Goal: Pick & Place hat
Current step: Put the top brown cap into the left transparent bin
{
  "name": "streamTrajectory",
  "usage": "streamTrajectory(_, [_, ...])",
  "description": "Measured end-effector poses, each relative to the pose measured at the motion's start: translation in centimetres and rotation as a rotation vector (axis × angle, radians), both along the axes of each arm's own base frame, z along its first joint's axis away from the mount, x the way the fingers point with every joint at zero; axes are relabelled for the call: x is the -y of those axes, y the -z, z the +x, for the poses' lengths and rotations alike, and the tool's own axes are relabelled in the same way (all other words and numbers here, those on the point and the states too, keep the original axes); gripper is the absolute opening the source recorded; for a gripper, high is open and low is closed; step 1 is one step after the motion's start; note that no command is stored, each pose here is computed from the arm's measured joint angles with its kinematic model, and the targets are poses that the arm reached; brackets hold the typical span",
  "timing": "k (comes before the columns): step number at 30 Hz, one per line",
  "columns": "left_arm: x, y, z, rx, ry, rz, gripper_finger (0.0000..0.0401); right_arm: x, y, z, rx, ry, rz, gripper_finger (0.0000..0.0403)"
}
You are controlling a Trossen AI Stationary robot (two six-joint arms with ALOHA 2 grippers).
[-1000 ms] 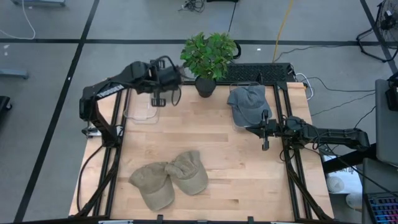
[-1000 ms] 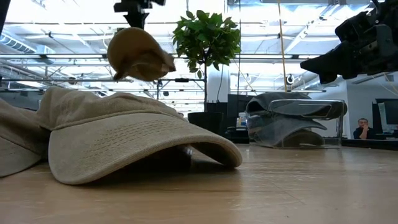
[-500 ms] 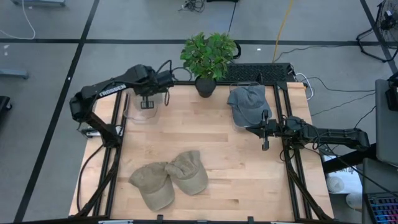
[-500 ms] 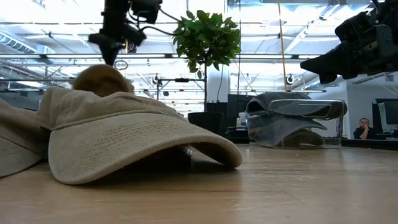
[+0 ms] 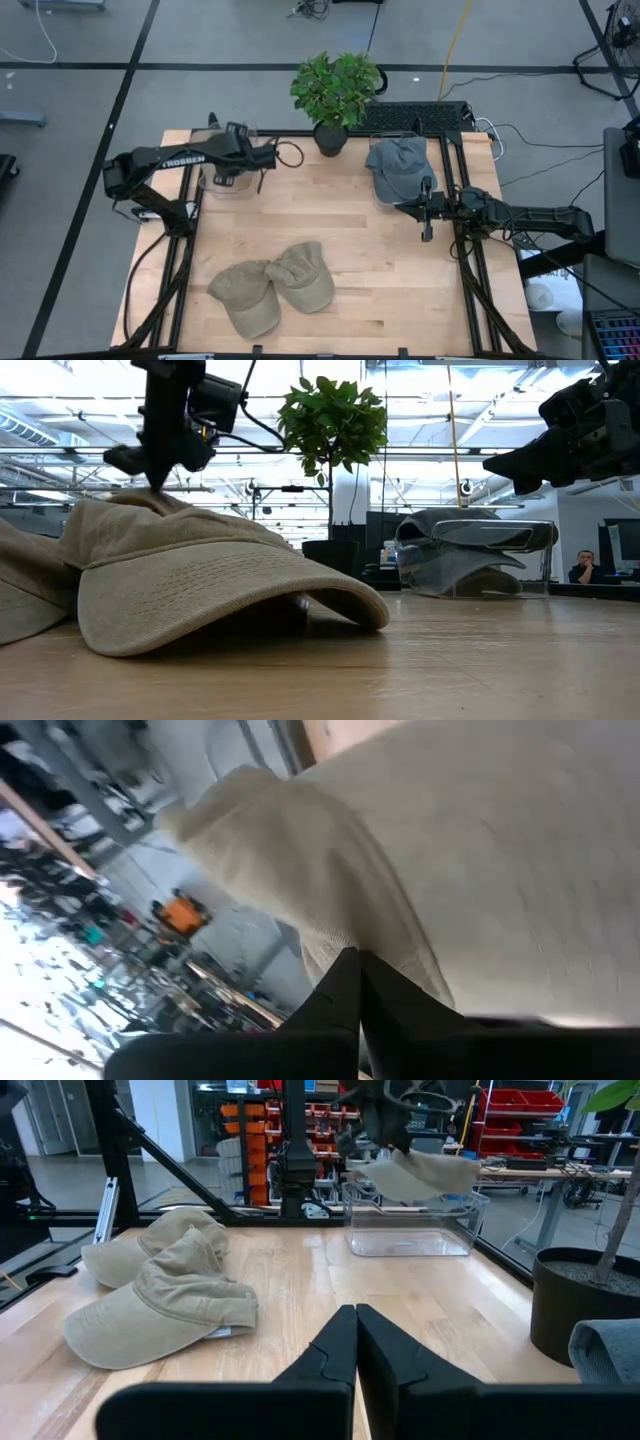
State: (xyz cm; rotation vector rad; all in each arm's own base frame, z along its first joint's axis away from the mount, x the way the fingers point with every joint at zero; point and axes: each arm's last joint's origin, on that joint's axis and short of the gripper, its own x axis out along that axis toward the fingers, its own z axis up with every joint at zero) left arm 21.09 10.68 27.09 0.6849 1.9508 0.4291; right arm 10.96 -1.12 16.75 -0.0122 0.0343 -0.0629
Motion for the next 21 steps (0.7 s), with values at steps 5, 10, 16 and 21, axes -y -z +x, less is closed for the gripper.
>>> streamTrajectory(5, [0.3,0.9,0.6,0.012,0.055,0.037,0.0000,0.0,0.0,0.0,0.000,0.000,0.000,0.0000])
streamTrajectory(10, [0.7,0.9,0.9,0.018,0.077,0.068,0.0000,0.0,0.0,0.0,0.000,0.000,0.000,0.0000])
streamTrajectory(16, [0.7,0.9,0.9,0.026,0.070,0.072,0.0000,0.0,0.0,0.0,0.000,0.000,0.000,0.0000])
streamTrajectory(21, [0.7,1.8,1.0,0.035,0.072,0.074,0.0000,0.0,0.0,0.0,0.000,0.000,0.000,0.0000])
